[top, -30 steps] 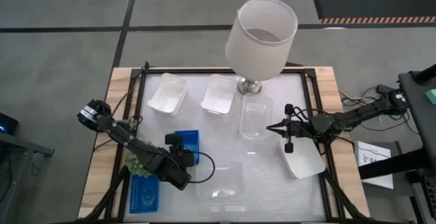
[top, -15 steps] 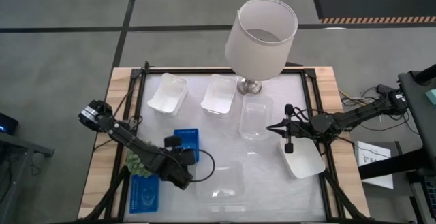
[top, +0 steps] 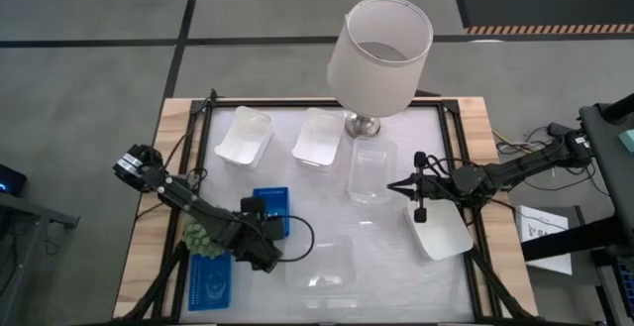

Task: Stack baskets by color
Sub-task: Stack the right blue bin on the middle blue bin

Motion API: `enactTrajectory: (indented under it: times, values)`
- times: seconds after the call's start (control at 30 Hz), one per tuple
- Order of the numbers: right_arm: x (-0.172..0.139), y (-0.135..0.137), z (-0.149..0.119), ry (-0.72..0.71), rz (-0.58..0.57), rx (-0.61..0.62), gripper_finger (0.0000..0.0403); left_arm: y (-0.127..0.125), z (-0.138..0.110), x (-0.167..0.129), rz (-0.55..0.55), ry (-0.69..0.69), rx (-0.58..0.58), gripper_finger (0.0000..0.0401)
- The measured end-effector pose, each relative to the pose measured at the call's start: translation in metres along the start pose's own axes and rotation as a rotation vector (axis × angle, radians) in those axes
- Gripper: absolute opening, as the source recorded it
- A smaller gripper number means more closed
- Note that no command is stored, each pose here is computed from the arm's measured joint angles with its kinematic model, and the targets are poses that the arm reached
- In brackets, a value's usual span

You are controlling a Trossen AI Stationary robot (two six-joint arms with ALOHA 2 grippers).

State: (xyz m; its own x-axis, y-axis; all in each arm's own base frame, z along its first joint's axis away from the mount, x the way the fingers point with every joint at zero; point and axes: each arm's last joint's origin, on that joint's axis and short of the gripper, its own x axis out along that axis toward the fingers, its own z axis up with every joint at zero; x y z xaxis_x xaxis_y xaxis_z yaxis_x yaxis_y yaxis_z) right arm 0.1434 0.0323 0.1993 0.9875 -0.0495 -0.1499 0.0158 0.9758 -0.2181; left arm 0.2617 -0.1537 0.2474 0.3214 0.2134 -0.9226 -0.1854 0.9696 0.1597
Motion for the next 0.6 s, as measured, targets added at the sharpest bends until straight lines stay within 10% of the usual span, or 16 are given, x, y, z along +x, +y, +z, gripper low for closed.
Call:
enactTrajectory:
  times: [0.6]
  values:
    - [0.000,0.000,-0.001,0.007,0.001,0.014,0.0009,0.015,-0.009,-0.003,0.074,-0.178,-0.042,0.0203]
